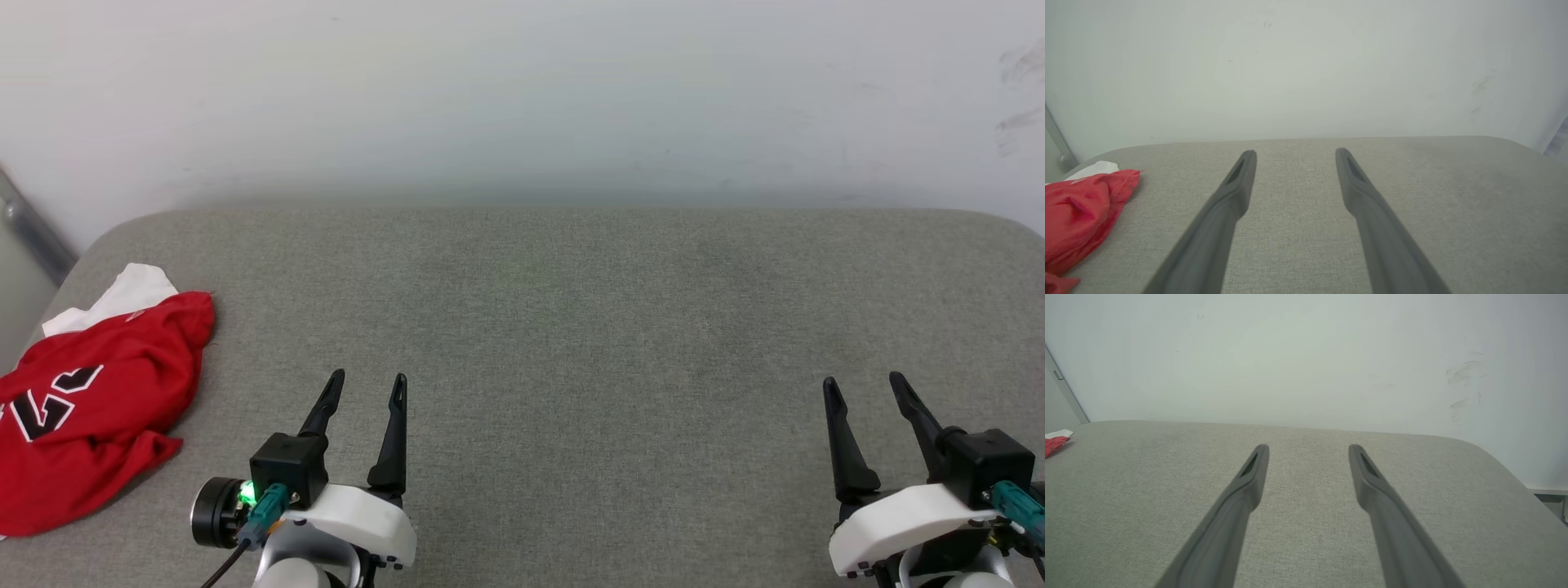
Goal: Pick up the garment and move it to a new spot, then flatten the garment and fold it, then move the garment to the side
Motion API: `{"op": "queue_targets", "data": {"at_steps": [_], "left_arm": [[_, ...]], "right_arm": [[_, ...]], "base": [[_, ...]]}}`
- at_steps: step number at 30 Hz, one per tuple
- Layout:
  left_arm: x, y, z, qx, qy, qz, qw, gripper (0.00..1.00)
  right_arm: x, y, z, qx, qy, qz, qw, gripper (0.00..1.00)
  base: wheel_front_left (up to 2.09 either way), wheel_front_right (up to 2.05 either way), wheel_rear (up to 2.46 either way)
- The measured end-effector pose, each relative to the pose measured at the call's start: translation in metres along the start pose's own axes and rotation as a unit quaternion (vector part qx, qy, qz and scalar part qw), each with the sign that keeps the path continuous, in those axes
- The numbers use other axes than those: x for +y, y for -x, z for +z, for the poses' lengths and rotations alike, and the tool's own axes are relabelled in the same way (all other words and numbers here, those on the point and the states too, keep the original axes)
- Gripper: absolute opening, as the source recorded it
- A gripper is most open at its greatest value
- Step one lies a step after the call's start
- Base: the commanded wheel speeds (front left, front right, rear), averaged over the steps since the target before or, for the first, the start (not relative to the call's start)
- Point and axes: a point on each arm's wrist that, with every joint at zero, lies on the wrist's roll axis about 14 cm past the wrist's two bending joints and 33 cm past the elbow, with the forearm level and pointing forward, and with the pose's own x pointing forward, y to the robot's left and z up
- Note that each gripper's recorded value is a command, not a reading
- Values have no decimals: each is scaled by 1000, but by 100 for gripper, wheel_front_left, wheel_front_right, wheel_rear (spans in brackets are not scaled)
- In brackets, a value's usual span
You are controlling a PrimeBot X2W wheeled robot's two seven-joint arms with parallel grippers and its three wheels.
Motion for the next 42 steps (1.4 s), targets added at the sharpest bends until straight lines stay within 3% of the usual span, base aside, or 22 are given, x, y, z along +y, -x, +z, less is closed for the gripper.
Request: {"op": "queue_targets", "data": {"at_steps": [11,27,35,42], "left_arm": [[1,0,1,-4,-29,1,1000,100],[7,2,-2,0,-12,12,1000,100],[35,16,3,-5,-9,60,998,100],[82,46,9,-9,-18,139,990,100]], "right_arm": [[-4,0,-2,0,13,-5,1000,100],[2,-4,-10,6,-3,3,1000,100],[32,-21,-12,9,-2,49,999,100],[89,-40,-13,9,-4,129,992,100]], "base": [[0,0,0],[0,0,0],[0,0,0],[0,0,0]]}}
